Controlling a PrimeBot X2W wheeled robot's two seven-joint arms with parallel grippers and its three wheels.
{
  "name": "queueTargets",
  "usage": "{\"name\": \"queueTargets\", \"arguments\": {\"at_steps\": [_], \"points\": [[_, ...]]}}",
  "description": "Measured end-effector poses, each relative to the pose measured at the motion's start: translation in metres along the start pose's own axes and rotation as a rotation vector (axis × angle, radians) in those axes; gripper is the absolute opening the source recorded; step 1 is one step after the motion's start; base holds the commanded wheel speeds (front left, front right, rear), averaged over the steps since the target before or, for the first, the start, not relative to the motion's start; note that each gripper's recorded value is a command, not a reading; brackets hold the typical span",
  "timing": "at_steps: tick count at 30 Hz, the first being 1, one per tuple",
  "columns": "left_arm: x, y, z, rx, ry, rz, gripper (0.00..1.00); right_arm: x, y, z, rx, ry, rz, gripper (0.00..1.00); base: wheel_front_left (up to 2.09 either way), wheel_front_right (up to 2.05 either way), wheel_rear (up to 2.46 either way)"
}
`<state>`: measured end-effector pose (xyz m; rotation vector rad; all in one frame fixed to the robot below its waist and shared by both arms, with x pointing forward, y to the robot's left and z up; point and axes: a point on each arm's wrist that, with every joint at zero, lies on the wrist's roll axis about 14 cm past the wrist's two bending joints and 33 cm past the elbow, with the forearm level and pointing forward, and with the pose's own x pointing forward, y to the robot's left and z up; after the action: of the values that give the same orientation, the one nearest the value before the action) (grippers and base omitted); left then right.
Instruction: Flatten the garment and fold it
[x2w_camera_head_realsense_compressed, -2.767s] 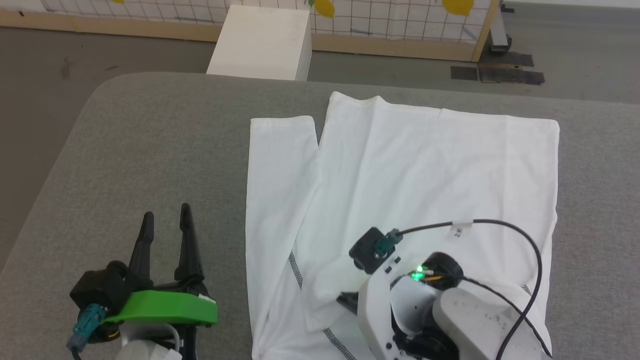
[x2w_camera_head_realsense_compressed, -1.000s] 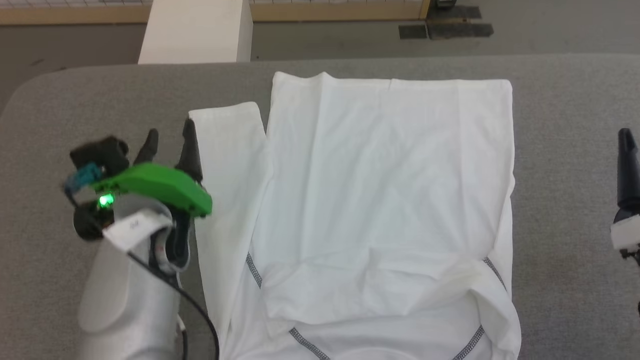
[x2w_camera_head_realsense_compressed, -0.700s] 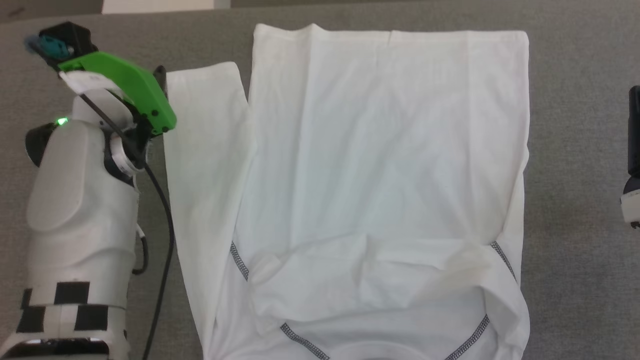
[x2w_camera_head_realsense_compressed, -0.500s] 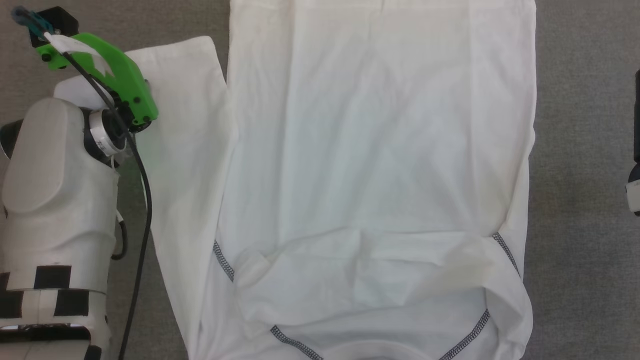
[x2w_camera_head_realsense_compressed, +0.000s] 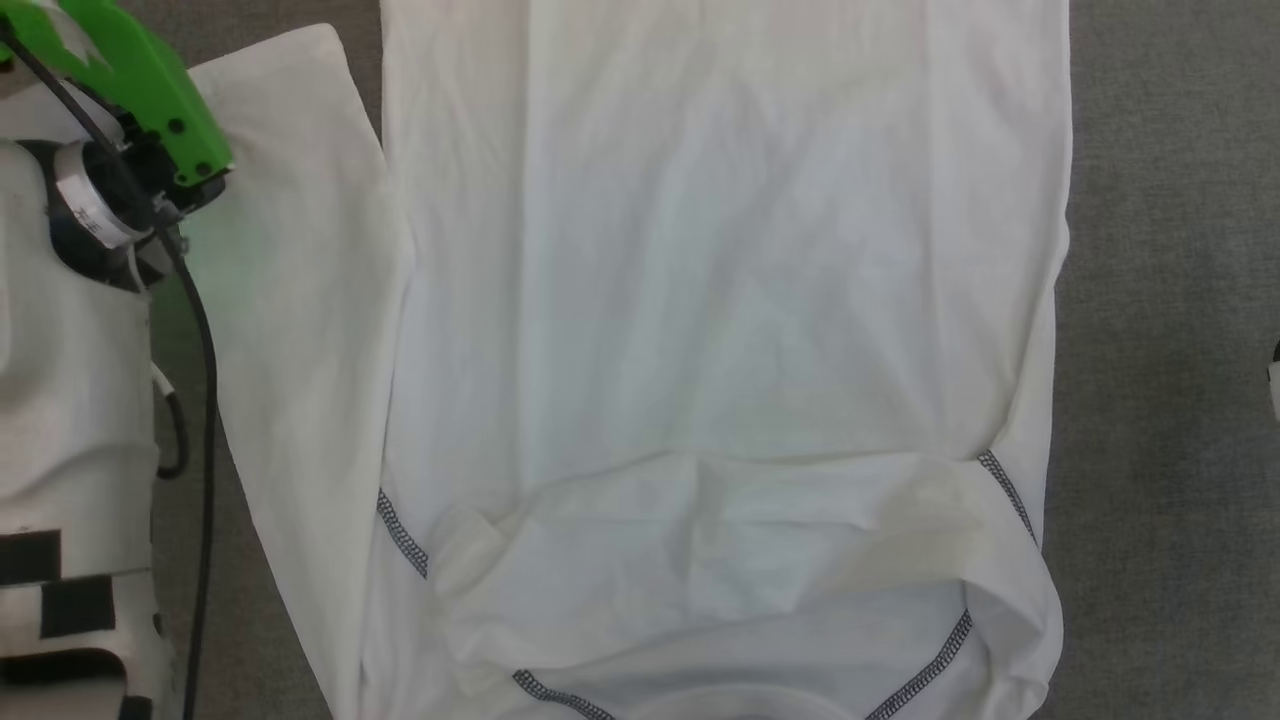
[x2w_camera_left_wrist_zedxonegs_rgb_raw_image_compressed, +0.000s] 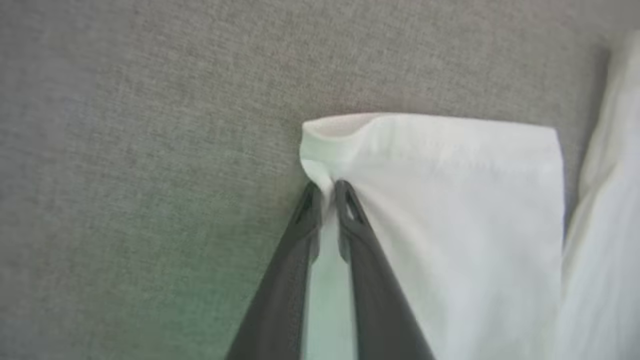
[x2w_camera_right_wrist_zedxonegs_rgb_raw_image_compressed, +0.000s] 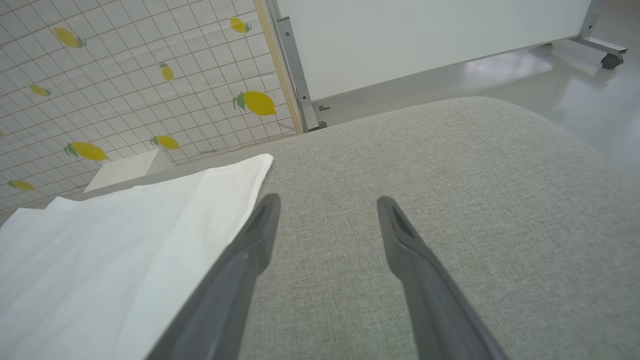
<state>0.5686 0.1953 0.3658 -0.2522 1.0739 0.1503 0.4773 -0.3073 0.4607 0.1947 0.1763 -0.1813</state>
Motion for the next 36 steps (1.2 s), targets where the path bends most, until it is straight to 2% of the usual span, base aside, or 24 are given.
{"name": "queueTargets", "arguments": {"at_steps": [7, 14, 21, 27, 28, 33, 36], "points": [[-0.009, -0.006, -0.002, -0.078, -0.113, -0.094, 0.0, 0.005, 0.007, 0.004, 0.01, -0.013, 0.018, 1.0, 0.0, 0.0, 0.0], [-0.034, -0.023, 0.013, -0.212, -0.255, -0.232, 0.0, 0.003, 0.018, 0.01, 0.026, -0.023, 0.043, 1.0, 0.0, 0.0, 0.0], [-0.086, -0.005, 0.05, -0.265, -0.46, -0.251, 0.0, -0.009, 0.029, 0.027, 0.045, -0.059, 0.066, 1.0, 0.0, 0.0, 0.0], [-0.147, 0.005, 0.073, -0.27, -0.619, -0.31, 0.0, -0.029, 0.031, 0.036, 0.063, -0.074, 0.063, 1.0, 0.0, 0.0, 0.0], [-0.18, -0.001, 0.078, -0.247, -0.686, -0.367, 0.0, -0.039, 0.033, 0.041, 0.077, -0.087, 0.064, 1.0, 0.0, 0.0, 0.0], [-0.228, -0.032, 0.07, -0.194, -0.745, -0.51, 0.0, -0.055, 0.036, 0.05, 0.092, -0.112, 0.07, 1.0, 0.0, 0.0, 0.0], [-0.257, -0.064, 0.057, -0.13, -0.755, -0.629, 0.0, -0.064, 0.037, 0.058, 0.1, -0.132, 0.072, 1.0, 0.0, 0.0, 0.0]]}}
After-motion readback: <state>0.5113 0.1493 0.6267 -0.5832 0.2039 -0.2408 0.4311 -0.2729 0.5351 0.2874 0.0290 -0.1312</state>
